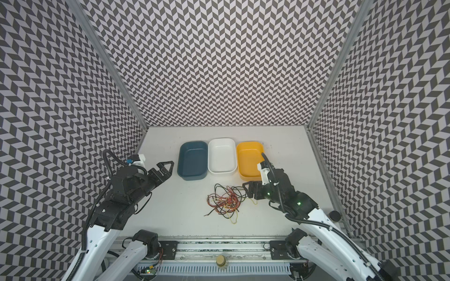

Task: Untangle the cables
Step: 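Move both grippers toward the tangled wire bundle and lower onto it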

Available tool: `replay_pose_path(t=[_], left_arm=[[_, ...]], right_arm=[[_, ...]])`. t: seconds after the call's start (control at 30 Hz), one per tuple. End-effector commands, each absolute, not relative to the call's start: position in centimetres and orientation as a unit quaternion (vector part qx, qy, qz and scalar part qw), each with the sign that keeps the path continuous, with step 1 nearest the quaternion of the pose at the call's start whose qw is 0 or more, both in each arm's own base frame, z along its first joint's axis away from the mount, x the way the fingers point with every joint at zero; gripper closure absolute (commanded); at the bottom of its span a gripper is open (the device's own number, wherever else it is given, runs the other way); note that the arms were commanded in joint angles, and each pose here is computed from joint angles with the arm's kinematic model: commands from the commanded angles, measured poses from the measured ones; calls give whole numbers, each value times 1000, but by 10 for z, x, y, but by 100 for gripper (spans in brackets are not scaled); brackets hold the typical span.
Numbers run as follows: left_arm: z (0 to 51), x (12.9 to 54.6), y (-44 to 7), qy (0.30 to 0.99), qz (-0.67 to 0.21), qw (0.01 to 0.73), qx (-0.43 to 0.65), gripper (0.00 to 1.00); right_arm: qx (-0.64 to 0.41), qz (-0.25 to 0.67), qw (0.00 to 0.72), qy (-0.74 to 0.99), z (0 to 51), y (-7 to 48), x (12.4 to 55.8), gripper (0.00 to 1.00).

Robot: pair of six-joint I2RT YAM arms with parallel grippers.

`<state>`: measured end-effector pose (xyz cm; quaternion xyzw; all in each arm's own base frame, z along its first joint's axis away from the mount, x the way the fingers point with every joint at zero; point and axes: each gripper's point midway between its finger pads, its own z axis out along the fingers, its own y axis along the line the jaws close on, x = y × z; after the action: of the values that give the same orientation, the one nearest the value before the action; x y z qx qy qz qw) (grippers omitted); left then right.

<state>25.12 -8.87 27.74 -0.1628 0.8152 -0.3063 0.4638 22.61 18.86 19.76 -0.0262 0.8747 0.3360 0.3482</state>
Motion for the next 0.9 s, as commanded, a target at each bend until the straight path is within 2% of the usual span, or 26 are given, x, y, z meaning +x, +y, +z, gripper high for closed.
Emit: replay_pose_path(t=[0.0, 0.33, 0.6, 0.87], left_arm=[[229, 234, -96, 862, -259, 401, -169, 1], [157, 207, -170, 918, -216, 322, -89, 3], [135, 198, -239, 929, -232, 289, -15, 3], [110, 195, -280, 932, -265, 246, 7, 3]], right_arm=[[-32, 349, 298, 888, 170, 203, 208, 23], [-79, 329, 250, 907, 121, 243, 192, 39], [-69, 311, 244, 916, 101, 252, 205, 51], [-50, 280, 246, 927, 86, 255, 221, 55]])
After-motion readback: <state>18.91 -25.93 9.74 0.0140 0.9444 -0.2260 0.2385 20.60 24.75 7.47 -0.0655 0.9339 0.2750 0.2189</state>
